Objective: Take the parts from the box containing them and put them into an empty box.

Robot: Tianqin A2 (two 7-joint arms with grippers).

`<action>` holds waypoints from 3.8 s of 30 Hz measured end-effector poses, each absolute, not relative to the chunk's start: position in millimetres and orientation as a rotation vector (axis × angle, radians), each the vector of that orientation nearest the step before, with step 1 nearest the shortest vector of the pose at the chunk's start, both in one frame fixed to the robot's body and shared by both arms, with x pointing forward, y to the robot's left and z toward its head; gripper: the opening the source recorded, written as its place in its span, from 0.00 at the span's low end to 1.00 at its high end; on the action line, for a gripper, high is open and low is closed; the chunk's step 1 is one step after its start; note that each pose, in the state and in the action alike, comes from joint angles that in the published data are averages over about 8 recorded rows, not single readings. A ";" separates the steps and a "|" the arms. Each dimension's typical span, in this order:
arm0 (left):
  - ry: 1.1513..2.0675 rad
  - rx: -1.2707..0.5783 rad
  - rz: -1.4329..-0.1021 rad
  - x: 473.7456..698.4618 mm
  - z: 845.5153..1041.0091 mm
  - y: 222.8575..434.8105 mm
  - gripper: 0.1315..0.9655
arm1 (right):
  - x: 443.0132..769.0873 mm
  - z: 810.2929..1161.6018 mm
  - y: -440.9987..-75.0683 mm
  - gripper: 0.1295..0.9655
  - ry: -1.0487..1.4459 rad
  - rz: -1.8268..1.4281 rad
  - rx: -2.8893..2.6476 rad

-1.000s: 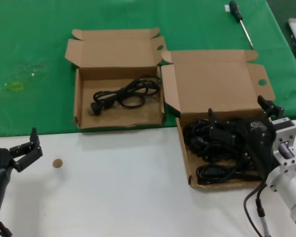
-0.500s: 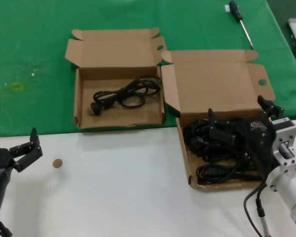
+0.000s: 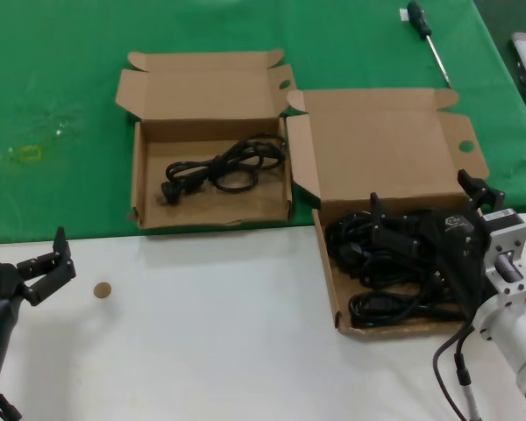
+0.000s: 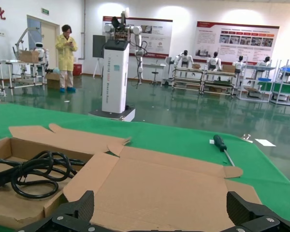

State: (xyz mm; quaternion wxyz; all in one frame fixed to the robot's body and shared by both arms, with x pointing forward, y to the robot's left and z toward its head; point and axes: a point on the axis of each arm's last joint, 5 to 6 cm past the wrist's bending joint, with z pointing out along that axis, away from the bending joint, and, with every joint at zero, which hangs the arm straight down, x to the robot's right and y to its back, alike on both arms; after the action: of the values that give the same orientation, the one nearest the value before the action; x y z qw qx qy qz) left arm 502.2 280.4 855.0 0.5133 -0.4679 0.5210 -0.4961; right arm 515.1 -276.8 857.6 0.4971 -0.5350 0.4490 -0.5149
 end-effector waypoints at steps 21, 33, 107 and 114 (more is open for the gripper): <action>1.253 -1.125 -1.193 502.2 855.0 280.4 1.00 | 515.1 857.6 -276.8 1.00 1.087 -1.247 -1.295; 1.253 -1.125 -1.193 502.2 855.0 280.4 1.00 | 515.1 857.6 -276.8 1.00 1.087 -1.247 -1.295; 1.253 -1.125 -1.193 502.2 855.0 280.4 1.00 | 515.1 857.6 -276.8 1.00 1.087 -1.247 -1.295; 1.253 -1.125 -1.193 502.2 855.0 280.4 1.00 | 515.1 857.6 -276.8 1.00 1.087 -1.247 -1.295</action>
State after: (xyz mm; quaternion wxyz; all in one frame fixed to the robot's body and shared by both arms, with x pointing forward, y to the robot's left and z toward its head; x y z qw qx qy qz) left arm 502.2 280.4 855.0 0.5133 -0.4679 0.5210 -0.4961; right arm 515.1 -276.8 857.6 0.4971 -0.5350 0.4490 -0.5149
